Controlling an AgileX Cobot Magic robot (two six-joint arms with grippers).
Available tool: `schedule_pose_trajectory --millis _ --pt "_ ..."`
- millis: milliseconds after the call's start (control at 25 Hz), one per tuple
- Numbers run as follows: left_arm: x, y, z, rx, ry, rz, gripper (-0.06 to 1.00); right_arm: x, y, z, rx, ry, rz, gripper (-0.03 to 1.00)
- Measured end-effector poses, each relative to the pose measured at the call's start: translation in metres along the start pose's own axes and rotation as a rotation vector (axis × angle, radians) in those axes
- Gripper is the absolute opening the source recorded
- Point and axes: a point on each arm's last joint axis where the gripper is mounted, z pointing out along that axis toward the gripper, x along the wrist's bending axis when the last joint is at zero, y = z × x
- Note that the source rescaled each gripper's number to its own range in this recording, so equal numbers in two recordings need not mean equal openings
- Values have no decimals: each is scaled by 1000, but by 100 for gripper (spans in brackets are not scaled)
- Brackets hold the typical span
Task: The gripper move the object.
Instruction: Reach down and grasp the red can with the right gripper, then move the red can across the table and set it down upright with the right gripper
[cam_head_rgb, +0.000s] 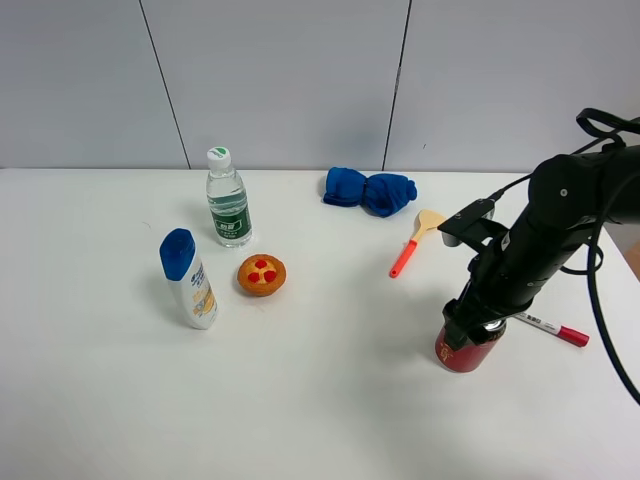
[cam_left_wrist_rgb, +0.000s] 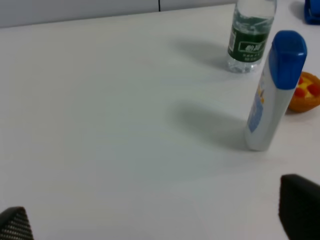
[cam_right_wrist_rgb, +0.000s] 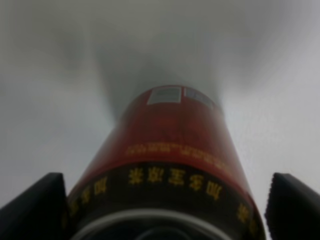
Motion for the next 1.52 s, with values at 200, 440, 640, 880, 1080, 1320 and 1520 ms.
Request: schedule_pose_trajectory --millis 200,440,640,880,1080,1320,1520 --pt "0 0 0 0 0 0 100 0 0 0 -3 0 -1 0" --pt "0 0 0 0 0 0 100 0 0 0 -4 0 -1 0" --pt "0 0 0 0 0 0 100 1 2 -15 -27 -7 -10 0" --pt "0 0 0 0 0 0 100 -7 32 -60 -157 -53 -26 0" --pt "0 0 0 0 0 0 100 -19 70 -86 -250 -92 -45 0" --pt "0 0 0 0 0 0 100 -40 122 -73 -242 -89 -52 0" --pt "0 0 0 0 0 0 100 -55 158 -57 -236 -85 -54 0"
